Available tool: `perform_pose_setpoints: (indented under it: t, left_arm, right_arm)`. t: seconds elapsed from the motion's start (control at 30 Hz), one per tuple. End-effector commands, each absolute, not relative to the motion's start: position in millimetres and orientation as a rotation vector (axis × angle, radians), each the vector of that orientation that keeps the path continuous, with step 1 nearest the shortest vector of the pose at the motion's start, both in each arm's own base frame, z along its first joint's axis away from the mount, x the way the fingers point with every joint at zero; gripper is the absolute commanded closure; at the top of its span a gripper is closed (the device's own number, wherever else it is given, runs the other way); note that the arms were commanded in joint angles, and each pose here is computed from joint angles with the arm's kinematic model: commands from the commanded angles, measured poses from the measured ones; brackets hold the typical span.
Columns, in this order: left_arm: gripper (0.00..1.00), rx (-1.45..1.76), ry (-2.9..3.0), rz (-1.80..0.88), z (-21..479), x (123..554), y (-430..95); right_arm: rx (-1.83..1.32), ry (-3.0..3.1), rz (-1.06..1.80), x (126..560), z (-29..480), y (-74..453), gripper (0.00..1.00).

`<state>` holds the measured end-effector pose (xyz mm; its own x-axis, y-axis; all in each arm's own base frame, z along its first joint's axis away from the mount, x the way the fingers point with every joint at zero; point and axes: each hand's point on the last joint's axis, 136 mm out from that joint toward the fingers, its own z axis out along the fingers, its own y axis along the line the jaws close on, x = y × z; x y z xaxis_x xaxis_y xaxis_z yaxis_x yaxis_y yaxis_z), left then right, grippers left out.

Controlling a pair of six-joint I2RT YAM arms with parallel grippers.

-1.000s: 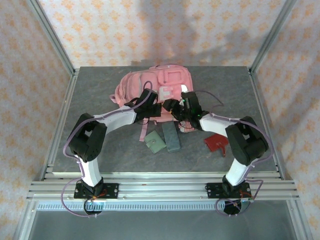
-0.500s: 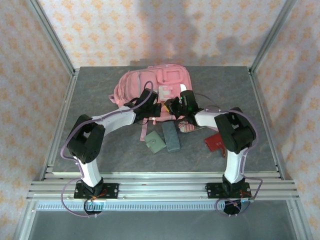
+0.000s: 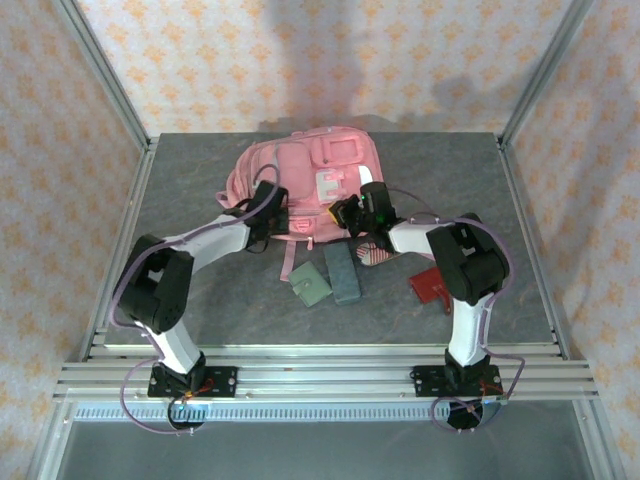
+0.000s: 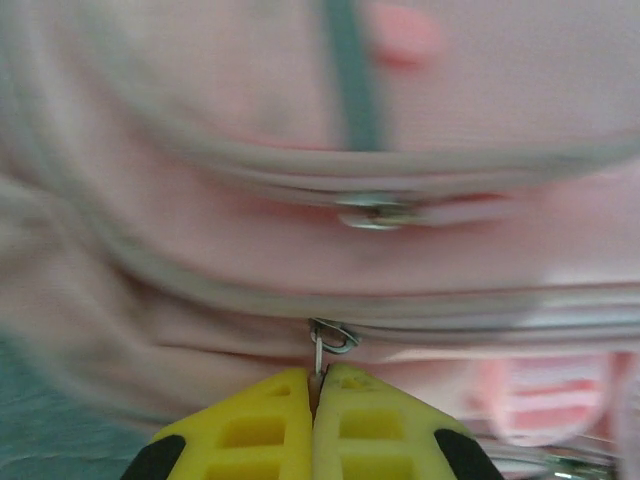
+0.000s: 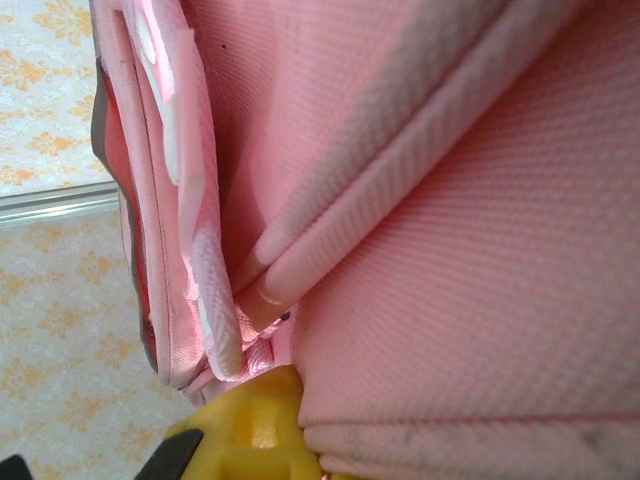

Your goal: Pack the student bag

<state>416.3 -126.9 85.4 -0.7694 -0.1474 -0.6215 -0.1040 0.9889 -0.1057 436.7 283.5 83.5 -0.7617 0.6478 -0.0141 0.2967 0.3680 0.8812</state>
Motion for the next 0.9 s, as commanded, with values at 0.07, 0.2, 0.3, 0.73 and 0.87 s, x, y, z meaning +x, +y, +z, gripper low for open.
perform_pose_setpoints:
  t: [0.07,0.2,0.3,0.73,0.87]
  left_arm:
    - [1.00,-0.343,2.405,0.093,100,409,-60]
    - [1.00,-0.281,2.425,-0.029,106,404,-81]
    - [1.00,-0.206,2.431,-0.114,108,394,-106]
    - [1.00,-0.025,2.369,-0.376,126,388,-205]
    - [1.00,0.000,2.354,-0.381,142,397,-212]
  right_arm:
    - [0.861,2.218,1.232,460,87,244,1.00]
    - [0.780,2.247,1.172,486,99,243,1.00]
    - [0.751,2.248,1.112,506,110,234,1.00]
    - [0.703,2.301,1.240,494,129,251,0.56]
    - [0.651,2.345,1.273,456,131,268,0.53]
